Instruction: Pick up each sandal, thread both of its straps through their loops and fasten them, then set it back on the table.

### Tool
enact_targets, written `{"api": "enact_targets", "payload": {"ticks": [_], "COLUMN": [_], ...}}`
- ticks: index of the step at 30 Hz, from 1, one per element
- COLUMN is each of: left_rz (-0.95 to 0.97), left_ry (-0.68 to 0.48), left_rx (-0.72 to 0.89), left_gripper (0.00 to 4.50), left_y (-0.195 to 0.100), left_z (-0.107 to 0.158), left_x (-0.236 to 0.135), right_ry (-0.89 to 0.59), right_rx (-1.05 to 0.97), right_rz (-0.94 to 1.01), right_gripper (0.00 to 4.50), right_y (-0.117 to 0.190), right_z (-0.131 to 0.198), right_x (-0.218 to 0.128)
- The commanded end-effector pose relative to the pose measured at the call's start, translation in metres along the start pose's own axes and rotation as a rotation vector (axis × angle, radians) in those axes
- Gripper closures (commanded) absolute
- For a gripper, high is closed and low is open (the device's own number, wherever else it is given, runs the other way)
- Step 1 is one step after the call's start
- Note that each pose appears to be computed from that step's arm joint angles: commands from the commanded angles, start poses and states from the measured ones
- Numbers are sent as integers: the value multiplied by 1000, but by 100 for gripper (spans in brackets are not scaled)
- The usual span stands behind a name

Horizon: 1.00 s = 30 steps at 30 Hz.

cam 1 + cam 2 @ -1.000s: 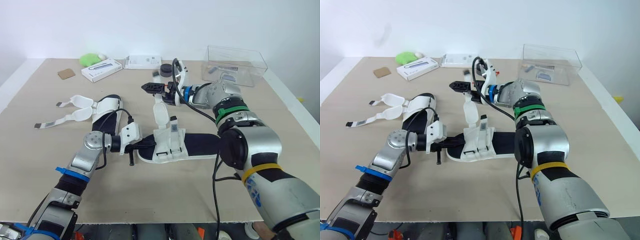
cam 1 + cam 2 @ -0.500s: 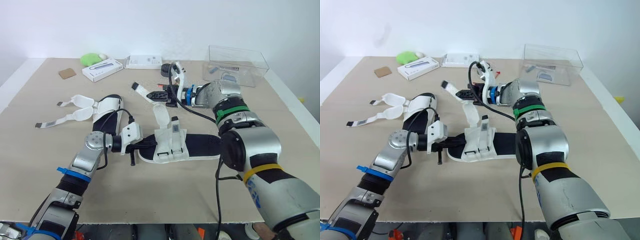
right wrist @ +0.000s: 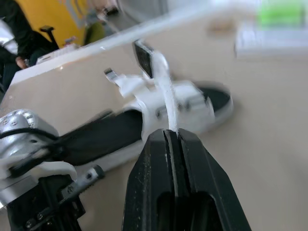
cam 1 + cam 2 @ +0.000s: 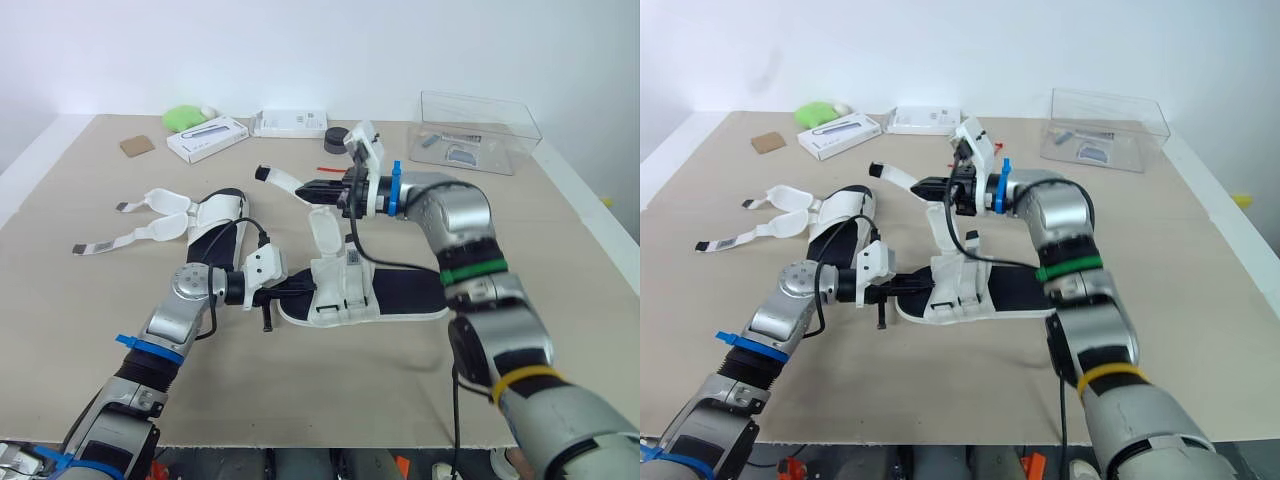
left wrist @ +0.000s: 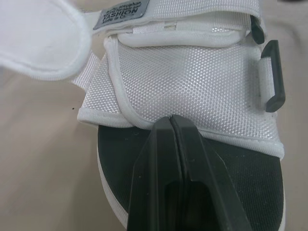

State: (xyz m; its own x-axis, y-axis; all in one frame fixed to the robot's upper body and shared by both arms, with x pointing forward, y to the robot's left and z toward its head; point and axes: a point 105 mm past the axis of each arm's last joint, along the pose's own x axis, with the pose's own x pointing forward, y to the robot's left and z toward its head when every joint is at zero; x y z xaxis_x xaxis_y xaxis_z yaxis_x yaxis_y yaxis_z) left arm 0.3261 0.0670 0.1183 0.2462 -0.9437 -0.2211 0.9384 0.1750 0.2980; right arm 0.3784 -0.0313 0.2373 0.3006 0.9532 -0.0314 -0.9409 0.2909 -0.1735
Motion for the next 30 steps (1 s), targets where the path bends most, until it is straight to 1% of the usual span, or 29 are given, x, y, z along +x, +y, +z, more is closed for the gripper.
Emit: {"api": "enact_targets", "payload": {"ticks": [1,2,4,13,20,24,28,30], "left_rz": [7,8,9,10,2,-2,-8,-7], "left_ry": [-9,-8,-6,-7,-5,-6,-8,-8], "left_rx": [-6,-6,-6,-3,-5,-12,-13,-11], "left_gripper": [450,450,450,450,450,450,450,450], "left_y": [1,2,3,6,4,4,4,5], "left_z": [2,2,2,3,2,2,4,4], "left_x": [-2,-3,-4,-4,-4,-4,-3,-3], "right_ry": [-141,-161,-172,-230,-283,-218,-194,-165], "right_rx": [-509,-580,-601,-578,-575,-765,-808,-885], "right_rz": [81,69,70,15,9,41,76,149], "right_gripper": [441,441,441,441,441,441,441,441], "right_y": [43,48,50,47,63,73,73,80], "right_z": [36,37,37,44,43,24,13,2], "right_x": [-11,-13,-15,-20,-30,-32,-31,-32]}}
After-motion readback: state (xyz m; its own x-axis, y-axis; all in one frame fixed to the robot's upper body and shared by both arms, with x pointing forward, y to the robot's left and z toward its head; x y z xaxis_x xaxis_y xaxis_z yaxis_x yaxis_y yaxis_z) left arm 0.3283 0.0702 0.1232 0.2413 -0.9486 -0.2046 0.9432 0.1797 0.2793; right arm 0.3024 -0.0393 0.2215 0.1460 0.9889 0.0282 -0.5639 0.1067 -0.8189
